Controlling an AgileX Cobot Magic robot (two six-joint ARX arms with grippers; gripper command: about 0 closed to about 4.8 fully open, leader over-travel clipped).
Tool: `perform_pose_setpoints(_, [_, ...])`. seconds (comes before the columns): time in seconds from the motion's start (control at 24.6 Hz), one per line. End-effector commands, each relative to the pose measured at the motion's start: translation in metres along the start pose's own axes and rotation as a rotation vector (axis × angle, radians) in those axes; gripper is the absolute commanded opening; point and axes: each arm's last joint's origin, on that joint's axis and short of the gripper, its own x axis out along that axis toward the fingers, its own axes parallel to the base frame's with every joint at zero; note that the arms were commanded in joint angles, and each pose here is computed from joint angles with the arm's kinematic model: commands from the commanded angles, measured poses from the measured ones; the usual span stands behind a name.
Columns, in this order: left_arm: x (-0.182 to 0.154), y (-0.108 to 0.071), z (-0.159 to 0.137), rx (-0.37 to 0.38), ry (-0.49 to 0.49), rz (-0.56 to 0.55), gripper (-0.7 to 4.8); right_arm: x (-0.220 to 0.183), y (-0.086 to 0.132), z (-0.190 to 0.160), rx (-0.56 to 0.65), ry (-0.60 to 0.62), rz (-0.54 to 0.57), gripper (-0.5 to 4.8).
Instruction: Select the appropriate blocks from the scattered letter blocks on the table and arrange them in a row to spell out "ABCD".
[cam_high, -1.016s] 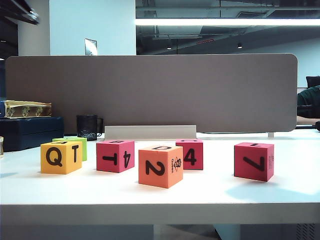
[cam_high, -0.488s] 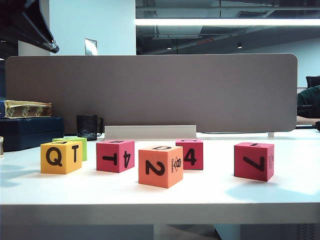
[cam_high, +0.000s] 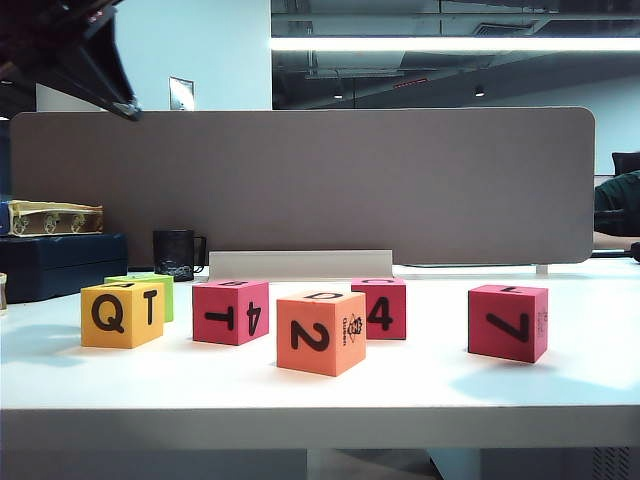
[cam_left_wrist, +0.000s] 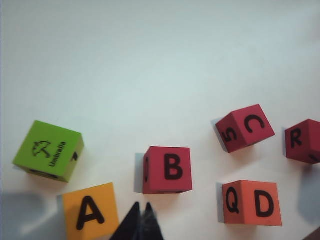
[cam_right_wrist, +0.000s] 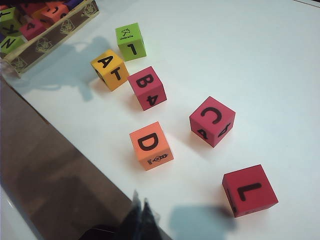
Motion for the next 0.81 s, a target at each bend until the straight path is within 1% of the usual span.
perform_pose_setpoints(0.04, [0.009,-0.004,0.000,0.020,0.019,0.001,-0.06,-0.002,0.001,0.002,-0.008,-0.016,0.001,-0.02])
perform_pose_setpoints(0.33, [0.018,-0.009,-0.002,0.031,0.045,-0.014,-0.06,-0.002,0.001,0.002,-0.008,-0.014,0.001,-0.02])
perform_pose_setpoints(0.45, [0.018,-0.011,-0.003,0.022,0.057,-0.057,-0.06,-0.002,0.001,0.002,-0.007,-0.014,0.001,-0.02])
perform_pose_setpoints(0.53, [0.019,-0.014,-0.003,0.028,0.061,-0.064,-0.06,-0.002,0.001,0.002,-0.007,-0.014,0.001,-0.02])
perform_pose_setpoints(0.69, [0.021,-0.024,-0.003,0.056,0.053,-0.094,-0.06,-0.002,0.001,0.002,-0.008,-0.016,0.000,-0.02])
perform_pose_setpoints(0.81, [0.023,-0.036,-0.001,0.092,0.029,-0.130,-0.06,-0.002,0.001,0.002,-0.008,-0.016,0.000,-0.02])
